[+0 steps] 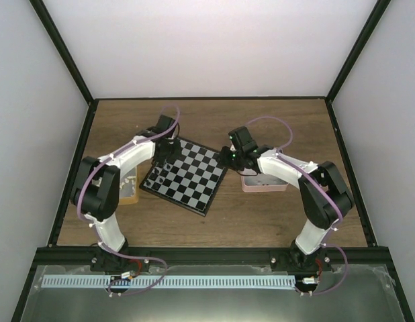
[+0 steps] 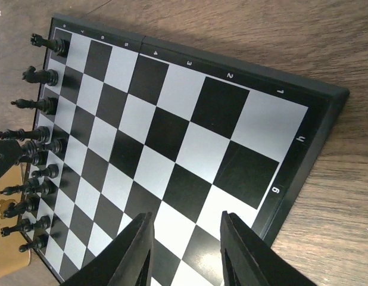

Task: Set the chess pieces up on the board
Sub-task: Place the chess piece on the chessboard.

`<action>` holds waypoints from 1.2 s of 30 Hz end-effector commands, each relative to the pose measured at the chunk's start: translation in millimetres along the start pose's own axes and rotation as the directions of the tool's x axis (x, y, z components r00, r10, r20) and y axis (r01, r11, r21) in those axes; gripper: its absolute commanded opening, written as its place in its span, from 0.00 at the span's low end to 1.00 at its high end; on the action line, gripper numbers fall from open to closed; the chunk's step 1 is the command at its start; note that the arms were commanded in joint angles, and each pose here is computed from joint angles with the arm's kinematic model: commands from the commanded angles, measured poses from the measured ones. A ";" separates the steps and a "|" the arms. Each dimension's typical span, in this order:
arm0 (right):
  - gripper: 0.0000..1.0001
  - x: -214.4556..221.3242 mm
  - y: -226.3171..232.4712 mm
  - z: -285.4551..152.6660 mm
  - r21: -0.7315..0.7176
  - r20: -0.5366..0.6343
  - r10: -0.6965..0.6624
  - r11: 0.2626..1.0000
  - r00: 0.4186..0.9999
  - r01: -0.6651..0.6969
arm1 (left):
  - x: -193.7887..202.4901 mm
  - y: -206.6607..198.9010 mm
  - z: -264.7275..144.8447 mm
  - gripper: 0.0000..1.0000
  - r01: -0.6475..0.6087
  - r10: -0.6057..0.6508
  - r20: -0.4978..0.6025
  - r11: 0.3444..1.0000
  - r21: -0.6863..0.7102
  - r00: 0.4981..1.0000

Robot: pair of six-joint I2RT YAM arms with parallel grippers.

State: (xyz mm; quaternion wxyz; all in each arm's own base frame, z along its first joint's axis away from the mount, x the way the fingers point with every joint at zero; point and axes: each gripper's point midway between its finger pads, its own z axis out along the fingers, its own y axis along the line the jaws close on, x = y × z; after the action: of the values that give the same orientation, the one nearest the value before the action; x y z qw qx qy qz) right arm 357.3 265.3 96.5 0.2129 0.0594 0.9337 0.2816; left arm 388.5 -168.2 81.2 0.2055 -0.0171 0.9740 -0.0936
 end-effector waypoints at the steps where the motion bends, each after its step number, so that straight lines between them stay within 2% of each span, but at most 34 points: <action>1: 0.32 -8.7 6.5 -13.6 -0.007 0.050 -0.020 1.000 0.999 0.021 | -5.1 7.9 3.5 0.07 -0.033 0.033 -0.009 0.997 -0.073 0.999; 15: 0.32 -10.3 8.6 -15.8 -0.009 0.055 -0.022 1.000 0.998 0.022 | -16.7 6.8 34.0 0.10 -0.042 0.040 -0.022 0.995 -0.092 0.999; 24: 0.32 -10.9 8.3 -17.0 -0.005 0.059 -0.021 1.000 0.998 0.022 | -19.2 8.8 39.0 0.15 -0.043 0.041 -0.022 0.993 -0.107 0.999; 30: 0.32 -12.2 8.2 -18.4 -0.003 0.065 -0.020 1.000 0.998 0.020 | -22.6 7.8 41.8 0.11 -0.044 0.043 -0.014 0.993 -0.107 0.999; 36: 0.32 -10.4 6.5 -18.0 0.000 0.060 -0.019 1.000 0.998 0.019 | -24.9 8.4 45.9 0.13 -0.044 0.043 -0.013 0.992 -0.116 0.999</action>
State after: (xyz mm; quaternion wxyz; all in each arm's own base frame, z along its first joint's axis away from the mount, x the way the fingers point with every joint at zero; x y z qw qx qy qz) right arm 358.3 261.2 105.9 0.2271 0.0614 0.9315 0.2775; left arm 419.6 -165.6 46.9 0.1909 -0.0107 0.9808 -0.0376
